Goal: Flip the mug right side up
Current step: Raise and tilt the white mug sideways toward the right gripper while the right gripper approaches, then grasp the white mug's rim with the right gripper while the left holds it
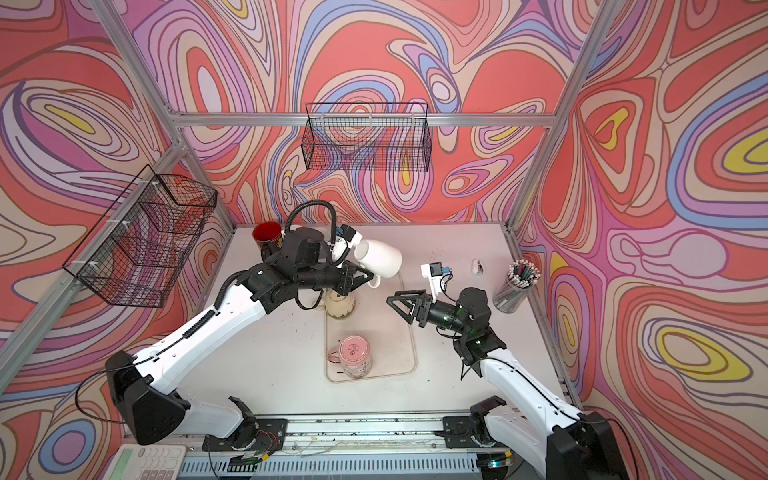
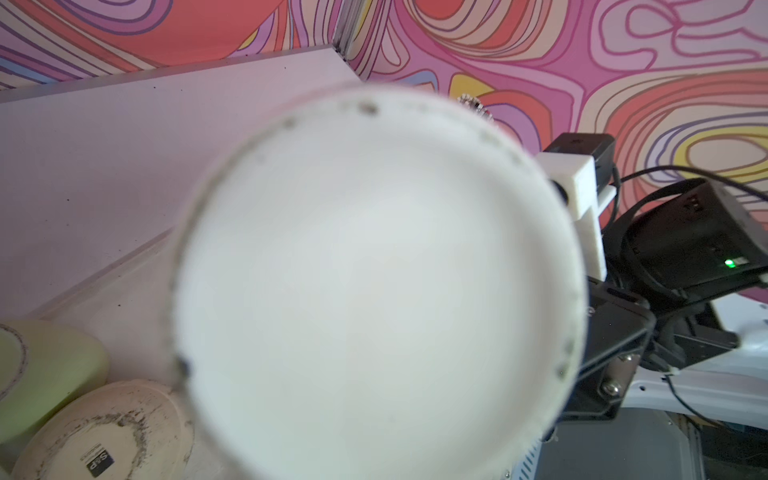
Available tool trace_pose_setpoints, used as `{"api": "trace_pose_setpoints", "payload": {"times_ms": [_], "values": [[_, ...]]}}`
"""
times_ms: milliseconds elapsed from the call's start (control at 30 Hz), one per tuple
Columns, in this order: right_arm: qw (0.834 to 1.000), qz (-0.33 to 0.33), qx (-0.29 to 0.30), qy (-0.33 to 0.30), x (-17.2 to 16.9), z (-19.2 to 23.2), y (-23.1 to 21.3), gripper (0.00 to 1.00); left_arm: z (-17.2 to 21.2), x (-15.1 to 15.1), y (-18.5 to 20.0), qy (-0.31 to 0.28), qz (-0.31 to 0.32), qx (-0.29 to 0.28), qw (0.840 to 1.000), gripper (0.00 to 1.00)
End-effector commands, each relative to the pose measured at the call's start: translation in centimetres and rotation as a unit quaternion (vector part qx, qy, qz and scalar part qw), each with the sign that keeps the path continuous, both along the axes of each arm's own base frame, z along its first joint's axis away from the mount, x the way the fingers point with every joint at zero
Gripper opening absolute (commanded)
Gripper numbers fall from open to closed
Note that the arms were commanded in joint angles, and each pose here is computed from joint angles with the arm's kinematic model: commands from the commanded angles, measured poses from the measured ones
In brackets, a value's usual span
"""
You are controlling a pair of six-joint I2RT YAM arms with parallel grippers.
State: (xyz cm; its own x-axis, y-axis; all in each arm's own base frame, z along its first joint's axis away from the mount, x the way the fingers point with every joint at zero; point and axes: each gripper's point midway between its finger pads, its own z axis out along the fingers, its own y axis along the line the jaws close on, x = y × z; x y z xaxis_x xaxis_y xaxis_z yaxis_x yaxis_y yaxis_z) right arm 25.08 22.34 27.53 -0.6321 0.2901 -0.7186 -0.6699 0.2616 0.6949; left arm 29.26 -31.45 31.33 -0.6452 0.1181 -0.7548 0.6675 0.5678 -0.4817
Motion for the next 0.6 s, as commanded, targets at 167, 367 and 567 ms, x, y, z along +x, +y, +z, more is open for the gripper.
{"api": "trace_pose_setpoints", "payload": {"times_ms": [167,367,567], "values": [[0.996,0.043,0.067,-0.044,-0.1,4.1,0.7,0.71,7.3,-2.2,-0.3,-0.068,-0.052,-0.127,0.988,0.00],[0.994,0.057,0.076,-0.050,0.6,4.9,1.2,0.79,8.0,-2.1,-0.2,-0.070,-0.054,-0.161,0.983,0.00],[0.991,0.074,0.100,-0.052,1.3,6.0,1.6,0.74,8.0,-1.9,-0.5,-0.069,-0.060,-0.183,0.979,0.00]]}}
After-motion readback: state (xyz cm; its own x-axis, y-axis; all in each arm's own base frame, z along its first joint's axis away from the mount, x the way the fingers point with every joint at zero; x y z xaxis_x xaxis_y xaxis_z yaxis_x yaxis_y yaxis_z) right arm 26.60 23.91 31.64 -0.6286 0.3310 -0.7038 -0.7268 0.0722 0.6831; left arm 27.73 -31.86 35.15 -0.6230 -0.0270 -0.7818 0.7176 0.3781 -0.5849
